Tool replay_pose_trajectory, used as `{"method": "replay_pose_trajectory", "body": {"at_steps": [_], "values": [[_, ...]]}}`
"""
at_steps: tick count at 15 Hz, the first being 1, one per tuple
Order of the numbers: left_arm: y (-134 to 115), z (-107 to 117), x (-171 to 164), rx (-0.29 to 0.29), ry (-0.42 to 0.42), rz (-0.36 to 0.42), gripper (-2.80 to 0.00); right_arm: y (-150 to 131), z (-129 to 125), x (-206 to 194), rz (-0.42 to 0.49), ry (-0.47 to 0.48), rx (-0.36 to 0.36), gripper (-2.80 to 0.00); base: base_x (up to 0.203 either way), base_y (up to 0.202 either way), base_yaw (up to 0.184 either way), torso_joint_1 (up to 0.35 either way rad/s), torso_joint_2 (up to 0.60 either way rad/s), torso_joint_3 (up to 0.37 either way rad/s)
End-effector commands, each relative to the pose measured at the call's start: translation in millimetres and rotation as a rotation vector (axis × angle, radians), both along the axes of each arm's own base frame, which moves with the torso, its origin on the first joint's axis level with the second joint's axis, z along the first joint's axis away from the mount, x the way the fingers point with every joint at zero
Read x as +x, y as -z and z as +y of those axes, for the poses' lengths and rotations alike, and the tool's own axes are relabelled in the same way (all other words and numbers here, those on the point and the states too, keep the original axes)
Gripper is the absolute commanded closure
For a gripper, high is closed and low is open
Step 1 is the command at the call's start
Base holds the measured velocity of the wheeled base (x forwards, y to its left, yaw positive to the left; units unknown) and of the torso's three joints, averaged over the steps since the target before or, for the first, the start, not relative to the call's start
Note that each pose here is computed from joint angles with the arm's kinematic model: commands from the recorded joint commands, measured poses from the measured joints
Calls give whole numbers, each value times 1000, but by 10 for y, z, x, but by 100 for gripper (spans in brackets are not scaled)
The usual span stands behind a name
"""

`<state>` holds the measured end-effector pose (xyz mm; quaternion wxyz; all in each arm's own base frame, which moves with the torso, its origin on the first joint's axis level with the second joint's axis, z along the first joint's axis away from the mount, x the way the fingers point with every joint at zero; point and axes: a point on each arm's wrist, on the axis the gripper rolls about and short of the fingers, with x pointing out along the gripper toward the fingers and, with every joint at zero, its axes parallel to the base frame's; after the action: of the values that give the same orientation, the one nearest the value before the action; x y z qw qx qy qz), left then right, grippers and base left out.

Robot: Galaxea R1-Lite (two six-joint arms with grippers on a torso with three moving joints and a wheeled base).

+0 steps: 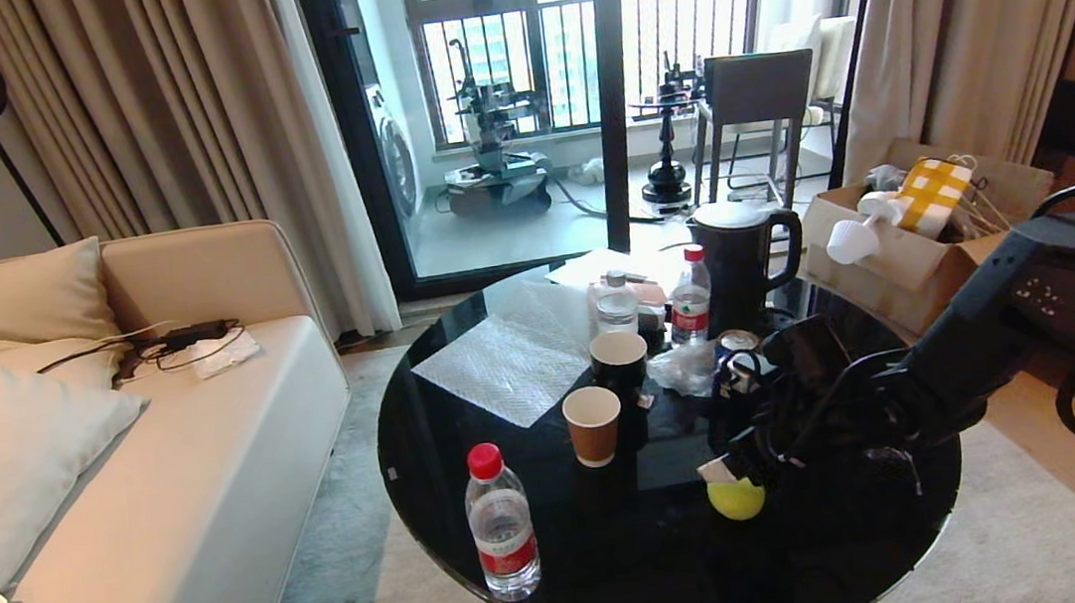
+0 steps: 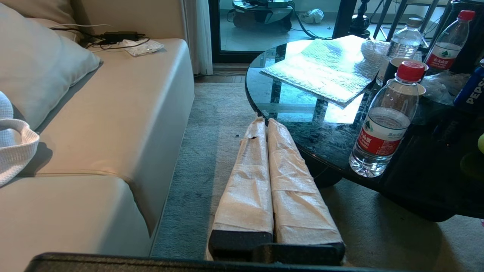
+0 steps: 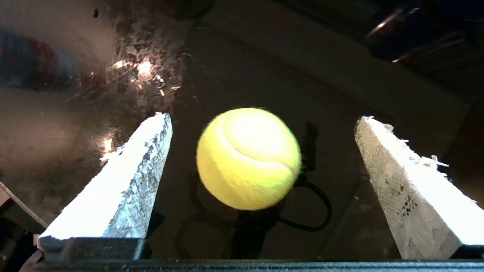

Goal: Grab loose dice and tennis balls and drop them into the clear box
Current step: Pick up the ball on the table

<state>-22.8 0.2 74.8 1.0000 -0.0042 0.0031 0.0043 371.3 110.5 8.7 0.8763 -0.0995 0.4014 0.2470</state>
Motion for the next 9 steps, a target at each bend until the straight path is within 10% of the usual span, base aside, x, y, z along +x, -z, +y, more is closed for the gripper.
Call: {"method": "replay_pose_trajectory", "body": {"at_steps": [1,9], "values": [[0,0,0,-1,-1,0,0,64,18,5,11,-7,-1,-280,0,0,0,0,0,0],[0,0,0,-1,-1,0,0,232,41,87,4,-21,-19,-280,0,0,0,0,0,0]]}}
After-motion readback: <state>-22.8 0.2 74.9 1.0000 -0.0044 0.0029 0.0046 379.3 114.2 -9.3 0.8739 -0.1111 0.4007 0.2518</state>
